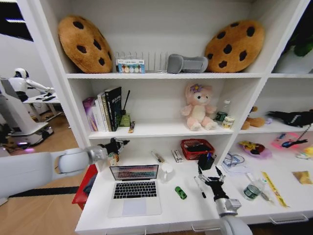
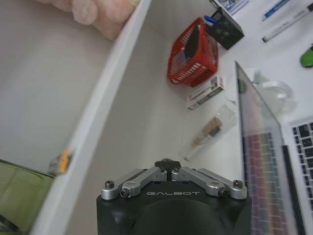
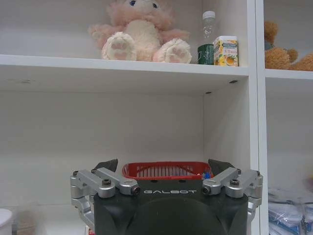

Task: Organize the objects on the table.

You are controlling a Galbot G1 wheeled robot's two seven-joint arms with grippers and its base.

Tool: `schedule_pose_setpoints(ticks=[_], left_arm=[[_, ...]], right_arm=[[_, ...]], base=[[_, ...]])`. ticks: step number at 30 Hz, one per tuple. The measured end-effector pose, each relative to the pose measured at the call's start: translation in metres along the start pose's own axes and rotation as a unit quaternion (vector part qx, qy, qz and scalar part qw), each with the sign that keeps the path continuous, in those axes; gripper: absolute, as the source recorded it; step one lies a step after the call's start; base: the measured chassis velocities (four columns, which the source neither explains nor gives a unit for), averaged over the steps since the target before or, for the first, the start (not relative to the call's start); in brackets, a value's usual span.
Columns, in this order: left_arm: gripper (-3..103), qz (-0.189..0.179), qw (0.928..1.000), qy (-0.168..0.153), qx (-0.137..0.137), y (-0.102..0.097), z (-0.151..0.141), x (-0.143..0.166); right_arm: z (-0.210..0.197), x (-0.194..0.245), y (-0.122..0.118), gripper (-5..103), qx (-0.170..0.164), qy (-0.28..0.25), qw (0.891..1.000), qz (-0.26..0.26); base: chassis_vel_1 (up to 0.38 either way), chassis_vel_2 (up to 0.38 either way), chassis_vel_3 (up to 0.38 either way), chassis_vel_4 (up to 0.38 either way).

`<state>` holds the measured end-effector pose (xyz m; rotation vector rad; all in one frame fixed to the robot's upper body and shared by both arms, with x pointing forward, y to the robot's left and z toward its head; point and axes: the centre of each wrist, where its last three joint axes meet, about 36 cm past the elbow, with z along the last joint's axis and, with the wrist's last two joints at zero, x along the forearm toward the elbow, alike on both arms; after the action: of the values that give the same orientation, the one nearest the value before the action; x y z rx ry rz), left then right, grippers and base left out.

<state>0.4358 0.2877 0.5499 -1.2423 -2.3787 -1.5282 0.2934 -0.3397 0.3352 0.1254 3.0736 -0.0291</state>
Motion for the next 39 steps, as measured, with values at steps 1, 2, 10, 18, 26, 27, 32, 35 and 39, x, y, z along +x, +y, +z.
schedule_pose_setpoints(ticks=[1, 2, 10, 18, 26, 27, 32, 35, 39], left_arm=[[0, 0.007, 1.0000, 0.001, 0.004, -0.009, 0.002, -0.001], [0, 0.010, 0.9999, 0.002, 0.005, -0.012, 0.003, -0.002], [0, 0.024, 0.9996, 0.001, 0.016, -0.031, 0.006, -0.014], [0, 0.047, 0.9984, 0.017, 0.026, -0.049, 0.004, 0.014], [0, 0.062, 0.9950, 0.030, 0.072, -0.099, 0.006, 0.056], [0, 0.067, 0.9945, 0.031, 0.074, -0.106, 0.007, 0.058], [0, 0.099, 0.9910, 0.038, 0.082, -0.146, 0.016, 0.075], [0, 0.106, 0.9902, 0.037, 0.083, -0.154, 0.017, 0.080], [0, 0.110, 0.9899, 0.031, 0.085, -0.157, 0.018, 0.083]], right_arm=[[0.002, 0.000, -0.001, 100, -0.001, 0.001, 1.000, 0.002], [0.003, 0.001, -0.002, 100, -0.001, 0.002, 1.000, 0.002], [0.007, 0.001, -0.003, 100, -0.003, 0.004, 1.000, 0.003], [0.008, -0.005, 0.000, 100, -0.009, -0.001, 1.000, 0.005], [0.010, -0.008, 0.010, 100, -0.008, 0.001, 1.000, -0.001], [0.009, -0.008, 0.011, 100, -0.006, 0.001, 1.000, -0.002], [0.006, -0.005, 0.010, 100, -0.003, 0.001, 1.000, 0.005], [0.007, -0.002, 0.010, 100, -0.003, 0.005, 1.000, 0.007], [0.007, 0.001, 0.012, 100, 0.000, 0.007, 1.000, 0.009]], base=[[0.000, 0.000, 0.000, 0.000], [0.000, 0.000, 0.000, 0.000], [0.000, 0.000, 0.000, 0.000], [0.000, 0.000, 0.000, 0.000], [0.000, 0.000, 0.000, 0.000], [0.000, 0.000, 0.000, 0.000], [0.000, 0.000, 0.000, 0.000], [0.000, 0.000, 0.000, 0.000], [0.000, 0.000, 0.000, 0.000]])
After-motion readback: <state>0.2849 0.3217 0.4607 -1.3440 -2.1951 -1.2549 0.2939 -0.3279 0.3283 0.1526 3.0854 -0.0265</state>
